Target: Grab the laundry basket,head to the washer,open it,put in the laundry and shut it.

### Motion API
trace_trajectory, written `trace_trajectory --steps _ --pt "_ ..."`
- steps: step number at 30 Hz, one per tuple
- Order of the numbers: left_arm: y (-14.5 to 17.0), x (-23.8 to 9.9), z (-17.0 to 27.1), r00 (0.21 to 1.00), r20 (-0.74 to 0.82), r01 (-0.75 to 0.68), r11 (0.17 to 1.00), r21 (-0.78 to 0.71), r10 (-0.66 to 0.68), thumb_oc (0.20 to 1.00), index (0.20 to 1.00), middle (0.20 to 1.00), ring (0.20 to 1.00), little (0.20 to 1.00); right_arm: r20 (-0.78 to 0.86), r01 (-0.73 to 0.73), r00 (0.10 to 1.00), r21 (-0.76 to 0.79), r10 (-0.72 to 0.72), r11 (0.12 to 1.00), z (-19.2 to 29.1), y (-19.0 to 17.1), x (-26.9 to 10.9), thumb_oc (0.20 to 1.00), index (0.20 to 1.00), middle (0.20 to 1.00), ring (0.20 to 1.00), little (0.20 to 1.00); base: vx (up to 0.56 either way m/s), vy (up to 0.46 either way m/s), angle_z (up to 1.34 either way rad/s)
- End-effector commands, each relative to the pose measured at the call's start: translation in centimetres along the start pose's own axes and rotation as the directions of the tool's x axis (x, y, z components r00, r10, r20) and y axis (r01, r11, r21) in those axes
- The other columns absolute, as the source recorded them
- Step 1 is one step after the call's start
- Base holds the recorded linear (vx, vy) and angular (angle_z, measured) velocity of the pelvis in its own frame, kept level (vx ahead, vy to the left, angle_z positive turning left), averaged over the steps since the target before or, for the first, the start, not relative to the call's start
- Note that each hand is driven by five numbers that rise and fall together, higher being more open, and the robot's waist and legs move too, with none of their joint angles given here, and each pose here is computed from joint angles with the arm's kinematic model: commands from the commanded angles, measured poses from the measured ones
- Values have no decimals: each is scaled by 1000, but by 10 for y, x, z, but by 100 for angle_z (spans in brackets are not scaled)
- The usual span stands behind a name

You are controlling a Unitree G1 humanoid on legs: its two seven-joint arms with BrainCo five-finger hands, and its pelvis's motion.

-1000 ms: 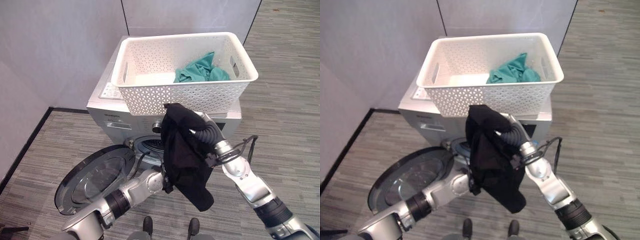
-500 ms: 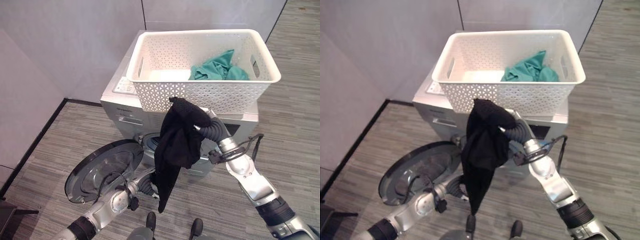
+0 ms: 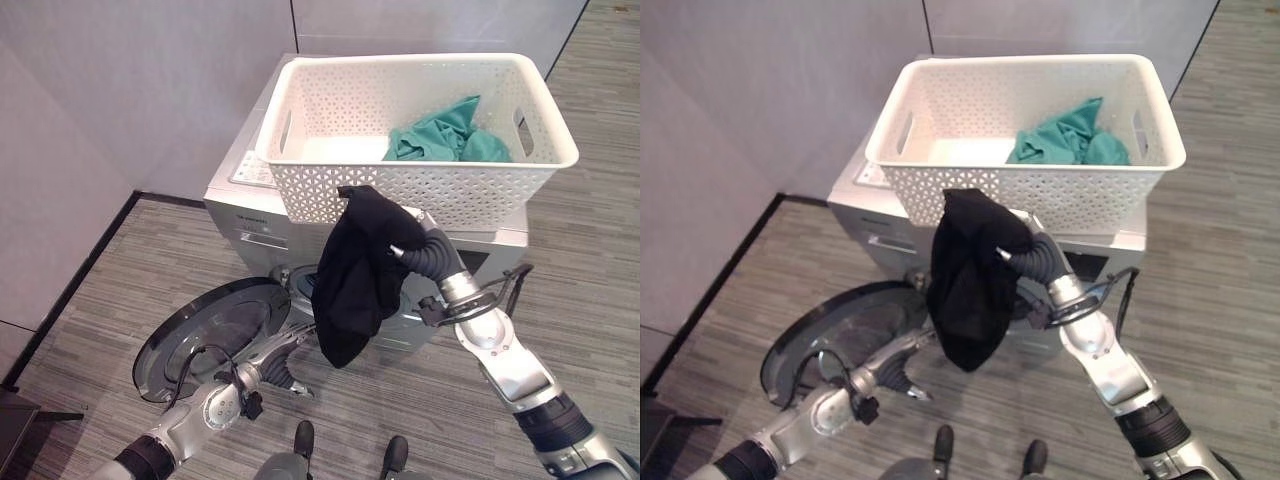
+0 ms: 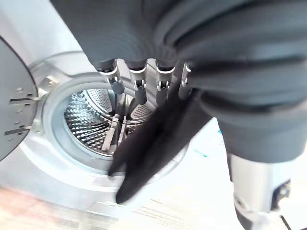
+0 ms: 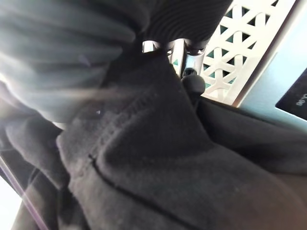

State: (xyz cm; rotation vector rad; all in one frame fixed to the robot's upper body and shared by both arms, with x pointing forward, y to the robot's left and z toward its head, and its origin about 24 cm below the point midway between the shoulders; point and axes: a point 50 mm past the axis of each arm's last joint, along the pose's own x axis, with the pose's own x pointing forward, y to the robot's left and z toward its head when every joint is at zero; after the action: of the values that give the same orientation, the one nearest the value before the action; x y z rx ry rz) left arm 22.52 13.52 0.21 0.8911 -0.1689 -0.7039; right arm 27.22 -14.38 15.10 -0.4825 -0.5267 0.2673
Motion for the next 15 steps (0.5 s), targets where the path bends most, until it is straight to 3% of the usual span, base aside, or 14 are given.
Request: trace_trajectory --steps 1,9,14,15 --pt "24 8 24 983 173 -67 996 59 56 1000 1000 1000 1000 1000 237 71 969 30 -76 997 42 -15 9 200 200 200 200 200 0 0 0" --pt "17 14 42 972 229 -42 999 -18 44 1000 1000 1000 1000 1000 227 87 970 31 -91 996 41 -15 9 200 200 200 200 200 -1 0 0" --pt "2 20 42 985 170 -11 990 -143 35 1000 1000 1000 1000 1000 204 112 972 12 -112 994 38 -18 11 200 200 200 200 200 0 0 0" --pt "-8 21 43 989 147 26 974 -224 8 1000 1000 1000 1000 1000 191 138 972 11 -138 990 37 -21 13 200 200 200 200 200 0 0 0"
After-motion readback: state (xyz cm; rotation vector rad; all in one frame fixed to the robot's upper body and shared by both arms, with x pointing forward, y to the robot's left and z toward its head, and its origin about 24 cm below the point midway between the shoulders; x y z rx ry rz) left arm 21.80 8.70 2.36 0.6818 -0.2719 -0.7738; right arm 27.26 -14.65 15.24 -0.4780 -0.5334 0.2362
